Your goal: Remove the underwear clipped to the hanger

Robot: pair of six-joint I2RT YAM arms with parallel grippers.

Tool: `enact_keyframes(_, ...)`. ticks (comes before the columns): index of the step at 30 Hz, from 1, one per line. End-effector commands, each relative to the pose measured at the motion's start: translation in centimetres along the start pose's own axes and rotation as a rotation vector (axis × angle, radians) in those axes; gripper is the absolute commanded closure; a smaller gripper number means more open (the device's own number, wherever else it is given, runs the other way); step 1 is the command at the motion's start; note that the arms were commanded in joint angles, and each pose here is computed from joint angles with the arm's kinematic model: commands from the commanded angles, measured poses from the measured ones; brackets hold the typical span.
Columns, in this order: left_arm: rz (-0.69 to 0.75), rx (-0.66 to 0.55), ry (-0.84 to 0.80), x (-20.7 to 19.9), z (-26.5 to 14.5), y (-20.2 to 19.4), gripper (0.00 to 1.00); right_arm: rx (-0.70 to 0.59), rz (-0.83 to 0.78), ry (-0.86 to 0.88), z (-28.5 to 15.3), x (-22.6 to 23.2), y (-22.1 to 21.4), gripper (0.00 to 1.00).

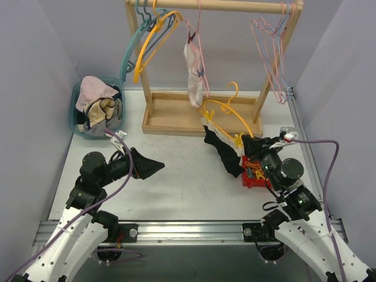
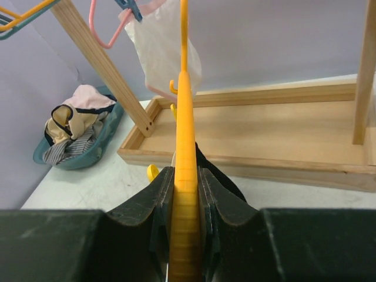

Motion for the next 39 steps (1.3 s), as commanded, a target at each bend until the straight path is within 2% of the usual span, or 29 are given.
enact_keyframes(1,0.023,-0.045,-0.023,-0.6,0.0,0.7,0.06,-0.070,0.056,0.058,1.5,1.7,-0.5,1.00)
enact_keyframes(6,0.014,-0.046,0.005,0.6,0.2,0.3,0.06,0.023,0.084,0.052,0.7,3.6,-6.1,1.00)
enact_keyframes(8,0.004,-0.039,0.019,1.1,0.3,0.1,0.06,0.069,0.101,0.122,-0.4,6.1,-8.3,1.00)
enact_keyframes(10,0.002,-0.044,0.019,1.3,0.5,0.1,0.06,0.099,0.084,0.078,-0.7,7.0,-10.1,1.00)
enact_keyframes(11,-0.004,-0.043,0.024,1.5,0.6,0.1,0.06,0.115,0.096,0.144,-1.9,9.2,-10.6,1.00)
enact_keyframes(12,-0.007,-0.042,0.025,1.7,0.7,0.0,0.06,0.127,0.062,0.082,-1.9,9.3,-11.7,1.00)
enact_keyframes(15,-0.022,-0.046,0.064,2.7,0.9,-0.2,0.06,0.150,0.038,0.100,-3.2,11.5,-12.6,1.00)
enact_keyframes(20,-0.078,-0.041,0.162,5.0,1.1,-0.9,0.06,0.155,0.013,0.089,-3.6,12.1,-12.7,1.00)
enact_keyframes(23,-0.143,-0.008,0.142,6.1,1.6,-2.1,0.05,0.173,-0.021,0.073,-3.5,12.2,-13.5,1.00)
enact_keyframes(24,-0.181,0.010,0.121,5.8,1.8,-2.6,0.03,0.176,-0.025,0.070,-3.5,12.3,-13.6,1.00)
enact_keyframes(31,-0.198,0.032,0.032,4.0,3.2,-4.3,0.02,0.204,-0.066,0.080,-3.2,13.0,-15.5,1.00)
enact_keyframes(38,-0.222,0.070,0.072,4.1,6.8,-6.2,0.00,0.220,-0.073,0.104,-3.1,13.7,-16.6,1.00)
enact_keyframes(39,-0.210,0.070,0.053,3.2,7.4,-6.0,0.05,0.219,-0.073,0.103,-3.0,13.7,-16.6,1.00)
Point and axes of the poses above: each gripper's point midway between its finger pads, its own z axis out along the fingers, its own x axis along the line the jaws close on, y = z × x, the point moved 6 cm from there along -z, back along the fingers, and after that the axes turned 10 degrees about -z, right-handed, at the moved point
